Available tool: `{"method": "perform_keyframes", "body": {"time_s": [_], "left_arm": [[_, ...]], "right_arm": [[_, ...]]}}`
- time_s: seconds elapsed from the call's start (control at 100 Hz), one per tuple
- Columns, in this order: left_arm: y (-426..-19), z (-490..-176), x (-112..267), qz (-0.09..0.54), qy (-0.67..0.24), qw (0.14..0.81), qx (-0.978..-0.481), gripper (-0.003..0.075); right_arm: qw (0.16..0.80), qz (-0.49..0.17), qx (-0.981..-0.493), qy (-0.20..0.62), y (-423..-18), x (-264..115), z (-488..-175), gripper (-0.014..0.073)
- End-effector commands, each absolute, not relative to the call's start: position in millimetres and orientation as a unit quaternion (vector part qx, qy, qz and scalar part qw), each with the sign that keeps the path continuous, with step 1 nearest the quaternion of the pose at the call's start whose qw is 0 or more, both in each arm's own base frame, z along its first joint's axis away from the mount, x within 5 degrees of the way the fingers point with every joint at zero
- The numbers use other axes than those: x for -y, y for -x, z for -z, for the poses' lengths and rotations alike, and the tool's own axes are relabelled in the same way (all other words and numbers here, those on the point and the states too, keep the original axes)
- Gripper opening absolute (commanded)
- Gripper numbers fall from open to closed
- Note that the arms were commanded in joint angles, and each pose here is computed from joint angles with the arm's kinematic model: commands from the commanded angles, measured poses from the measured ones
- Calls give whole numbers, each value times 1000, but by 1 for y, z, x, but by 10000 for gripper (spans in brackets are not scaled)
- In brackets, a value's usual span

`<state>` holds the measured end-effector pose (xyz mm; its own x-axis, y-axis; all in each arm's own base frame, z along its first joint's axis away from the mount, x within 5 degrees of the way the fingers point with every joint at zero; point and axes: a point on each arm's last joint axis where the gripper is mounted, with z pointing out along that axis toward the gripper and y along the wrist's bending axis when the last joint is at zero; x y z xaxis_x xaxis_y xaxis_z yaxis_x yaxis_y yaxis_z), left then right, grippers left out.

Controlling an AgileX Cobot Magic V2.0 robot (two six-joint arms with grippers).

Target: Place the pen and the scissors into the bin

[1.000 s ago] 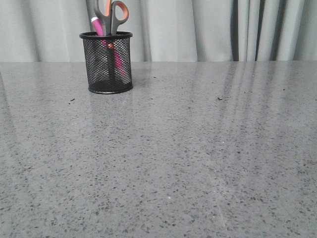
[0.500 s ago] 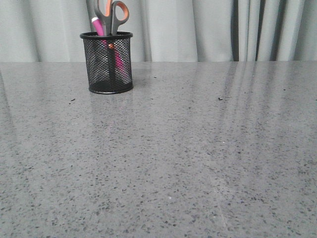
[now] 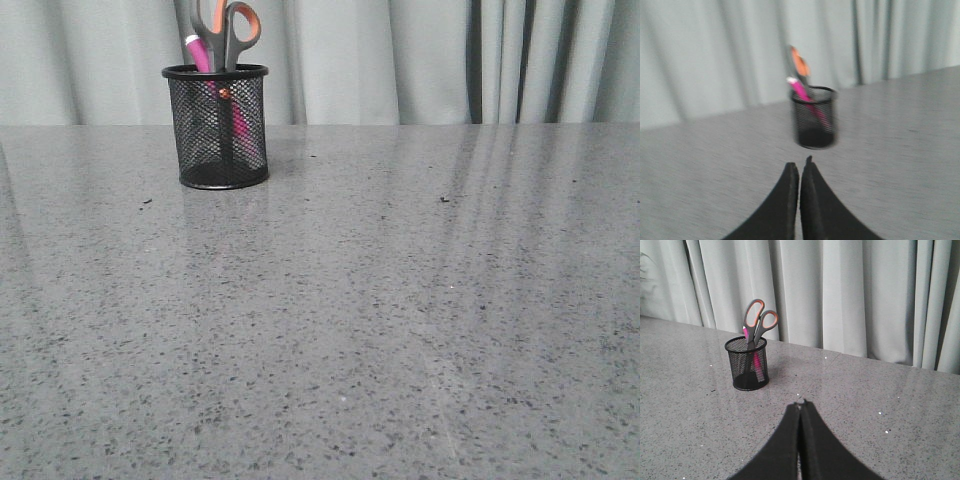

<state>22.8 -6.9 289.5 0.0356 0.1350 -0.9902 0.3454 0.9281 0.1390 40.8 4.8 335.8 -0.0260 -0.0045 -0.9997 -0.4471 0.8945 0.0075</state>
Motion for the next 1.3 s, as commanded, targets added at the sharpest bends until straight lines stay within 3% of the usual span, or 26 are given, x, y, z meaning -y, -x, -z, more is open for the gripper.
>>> {"method": "perform_keyframes", "body": {"time_s": [0.0,0.07,0.18,0.44,0.61,1.29], "left_arm": [[-30,-285,7,13,-182,769,-612,-19],[-40,-261,11,5,-173,774,-609,-19],[-50,-224,11,38,-114,740,-661,-19],[-55,-182,5,13,-55,663,-746,-19],[-54,-174,2,-2,-41,628,-777,-19],[-54,-175,2,-3,-39,633,-773,-19]], "right_arm": [[702,-166,-671,172,-40,-6,-347,-76],[702,-166,-671,172,-40,-6,-347,-76],[702,-166,-671,172,-40,-6,-347,-76],[702,-166,-671,172,-40,-6,-347,-76],[702,-166,-671,172,-40,-6,-347,-76],[702,-166,-671,172,-40,-6,-347,-76]]}}
